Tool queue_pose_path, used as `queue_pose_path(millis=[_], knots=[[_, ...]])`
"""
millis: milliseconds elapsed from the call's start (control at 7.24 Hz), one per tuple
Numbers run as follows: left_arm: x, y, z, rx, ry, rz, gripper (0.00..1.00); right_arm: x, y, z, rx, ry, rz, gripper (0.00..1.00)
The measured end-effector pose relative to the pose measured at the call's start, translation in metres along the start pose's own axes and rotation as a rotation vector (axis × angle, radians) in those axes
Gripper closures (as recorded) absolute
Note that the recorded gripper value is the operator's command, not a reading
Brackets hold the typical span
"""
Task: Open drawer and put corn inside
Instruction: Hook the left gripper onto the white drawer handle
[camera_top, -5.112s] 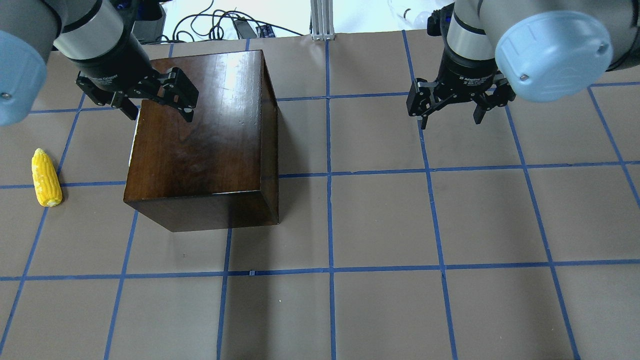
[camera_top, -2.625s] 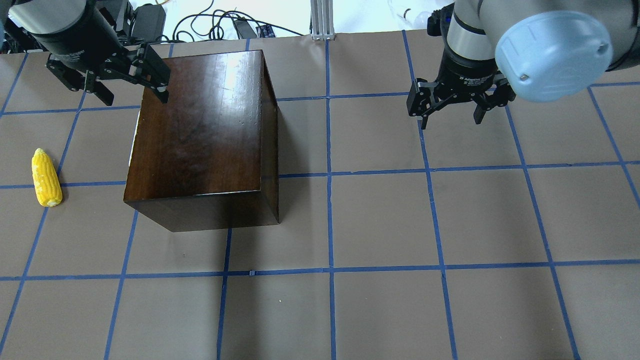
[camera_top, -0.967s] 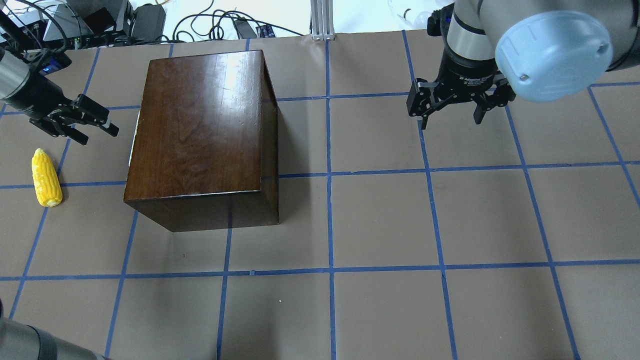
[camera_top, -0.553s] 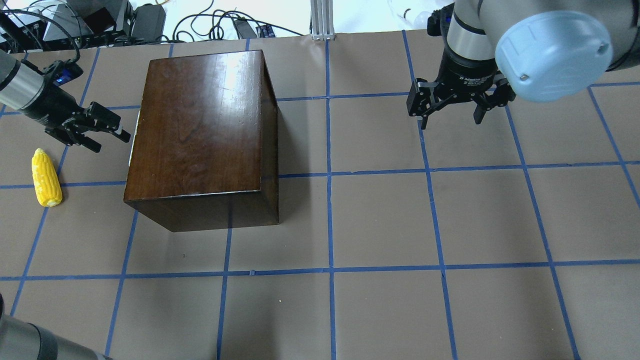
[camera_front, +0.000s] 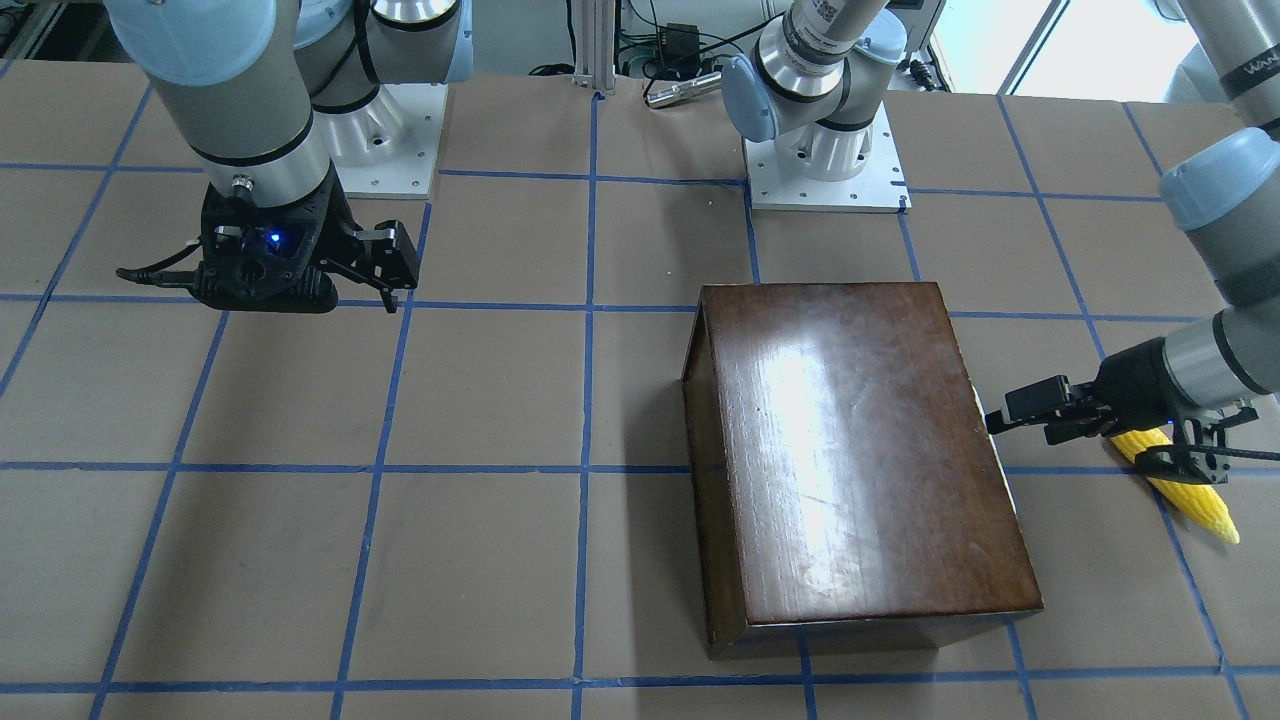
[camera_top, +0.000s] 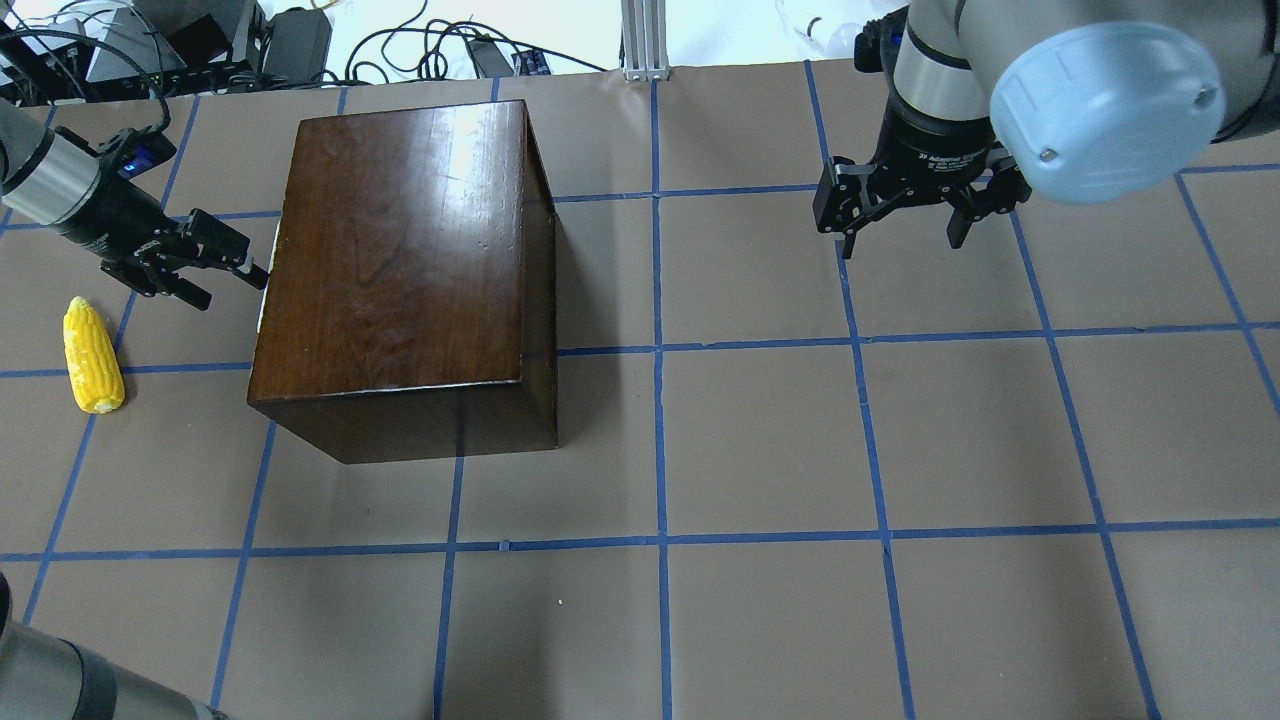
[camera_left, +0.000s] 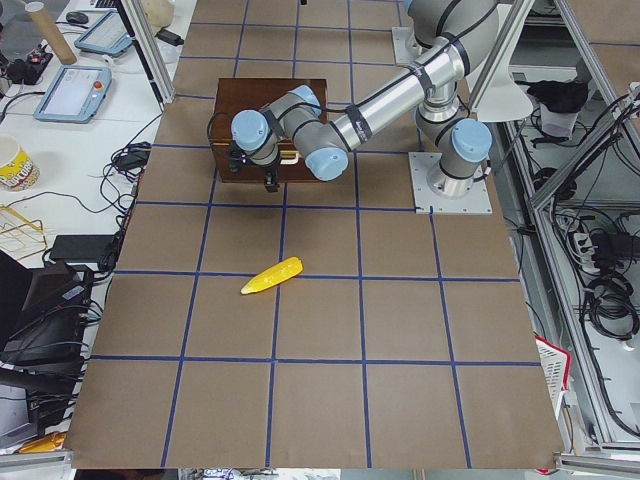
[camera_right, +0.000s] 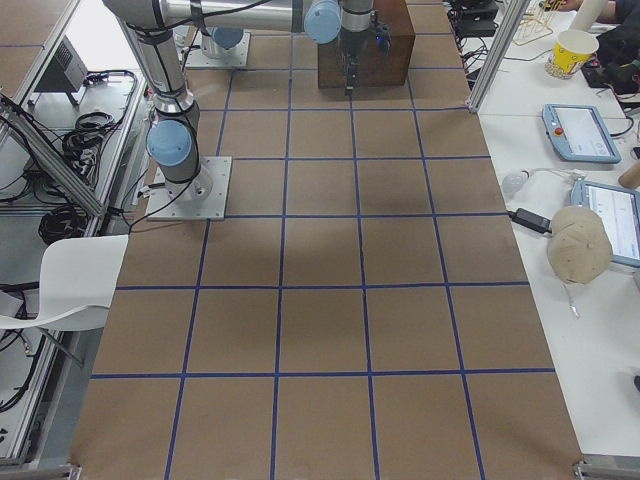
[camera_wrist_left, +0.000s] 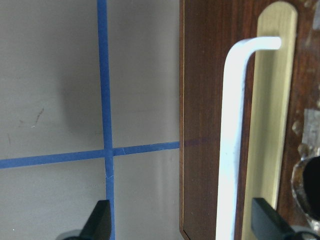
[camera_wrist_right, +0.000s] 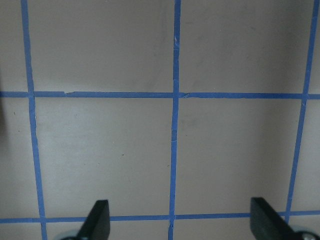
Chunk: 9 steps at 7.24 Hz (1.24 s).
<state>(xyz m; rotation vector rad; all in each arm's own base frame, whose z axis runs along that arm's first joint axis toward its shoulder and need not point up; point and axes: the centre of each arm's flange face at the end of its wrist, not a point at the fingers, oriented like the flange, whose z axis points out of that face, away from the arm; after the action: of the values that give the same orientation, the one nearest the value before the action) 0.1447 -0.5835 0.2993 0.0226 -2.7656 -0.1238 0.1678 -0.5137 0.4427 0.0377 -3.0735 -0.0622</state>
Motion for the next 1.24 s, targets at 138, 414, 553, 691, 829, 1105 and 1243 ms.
queue_pose_path(millis=[138, 414, 553, 691, 829, 1105, 1243], knots=[[0.0, -0.001, 0.002, -0.002, 0.002, 0.001, 0.0, 0.0, 0.0, 0.0, 0.0, 0.0, 0.0, 0.0], [-0.001, -0.002, 0.005, -0.005, 0.01, 0.0, 0.0, 0.0, 0.0, 0.0, 0.0, 0.0, 0.0, 0.0], [-0.001, -0.003, 0.006, -0.003, 0.017, 0.0, 0.0, 0.0, 0.0, 0.0, 0.001, 0.0, 0.0, 0.0], [-0.001, -0.004, 0.007, -0.002, 0.022, 0.0, 0.0, 0.0, 0.0, 0.0, 0.001, 0.0, 0.0, 0.0], [0.0, -0.004, 0.008, -0.003, 0.025, -0.001, 0.0, 0.0, 0.0, 0.0, 0.0, 0.0, 0.0, 0.0], [-0.001, -0.002, 0.013, -0.008, 0.028, -0.002, 0.0, 0.0, 0.0, 0.0, 0.0, 0.0, 0.0, 0.0], [-0.001, -0.001, 0.016, -0.01, 0.029, -0.002, 0.0, 0.0, 0.0, 0.0, 0.001, 0.0, 0.0, 0.0]])
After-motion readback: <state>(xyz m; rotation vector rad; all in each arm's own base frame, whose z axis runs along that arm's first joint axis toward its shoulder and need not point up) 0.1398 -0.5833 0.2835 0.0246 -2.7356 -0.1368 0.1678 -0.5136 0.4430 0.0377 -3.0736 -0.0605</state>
